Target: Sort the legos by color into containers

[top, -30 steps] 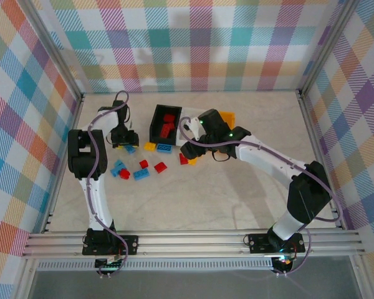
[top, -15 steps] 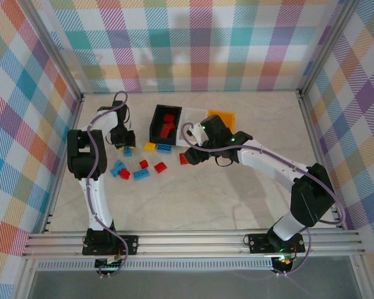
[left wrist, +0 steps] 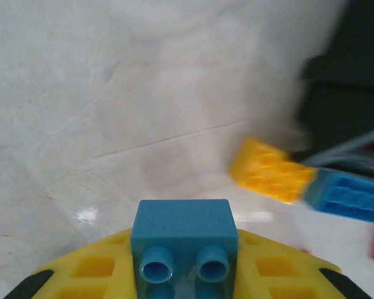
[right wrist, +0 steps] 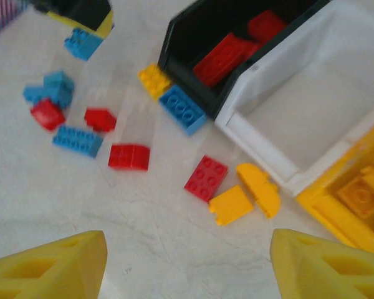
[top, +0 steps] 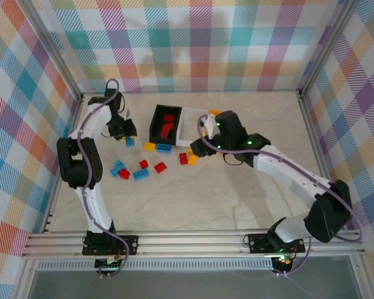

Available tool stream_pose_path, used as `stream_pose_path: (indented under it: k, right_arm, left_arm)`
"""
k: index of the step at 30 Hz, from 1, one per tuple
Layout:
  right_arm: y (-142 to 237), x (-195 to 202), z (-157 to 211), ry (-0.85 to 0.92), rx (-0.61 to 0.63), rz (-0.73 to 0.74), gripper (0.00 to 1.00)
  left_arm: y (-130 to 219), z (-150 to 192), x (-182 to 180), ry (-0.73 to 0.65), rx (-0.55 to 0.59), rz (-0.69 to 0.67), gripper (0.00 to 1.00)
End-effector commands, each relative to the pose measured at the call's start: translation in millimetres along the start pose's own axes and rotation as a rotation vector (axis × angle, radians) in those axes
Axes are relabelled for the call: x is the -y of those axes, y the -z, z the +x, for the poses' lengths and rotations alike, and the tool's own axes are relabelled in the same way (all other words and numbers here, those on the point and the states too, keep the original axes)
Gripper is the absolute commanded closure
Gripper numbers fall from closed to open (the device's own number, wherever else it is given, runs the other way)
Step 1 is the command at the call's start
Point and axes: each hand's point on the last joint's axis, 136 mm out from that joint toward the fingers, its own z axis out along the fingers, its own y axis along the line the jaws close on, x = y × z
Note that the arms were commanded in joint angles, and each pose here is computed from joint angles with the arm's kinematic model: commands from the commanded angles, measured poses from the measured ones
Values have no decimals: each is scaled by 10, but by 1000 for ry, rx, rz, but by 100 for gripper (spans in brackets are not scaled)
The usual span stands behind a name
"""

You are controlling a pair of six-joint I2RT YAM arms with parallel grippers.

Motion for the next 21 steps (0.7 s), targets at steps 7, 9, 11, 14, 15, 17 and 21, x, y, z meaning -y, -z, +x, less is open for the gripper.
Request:
stream_pose_path:
  k: [7,9,11,14,15,17,21]
  right_arm:
    - [385,391,-163,-320,55,23,20]
    - [393,333,-114,-306,45,-11,20]
    - [421,330,-68,-315,45,-10,20]
    - [470,353,-21,-318,58,6,20]
    - [486,359,-13,-318,62,10,18]
    - [518,384,10,-319,70,27,8]
    - [542,387,42,-303,67,32,5]
  left_arm:
    - [-26,2,1768,-112,14,324,69]
    - [-170,18,2026,-147,-1,334,69]
    - [-321,19,2238,-180,-8,339,69]
    - [-488,-7,2397,-197,-15,334,69]
    - [-551,-12,2425,-199,-17,330,69]
    - [-644,-22,2472,-206,-14,323,68]
    - [-802,-15,2494,-197,-26,314,65]
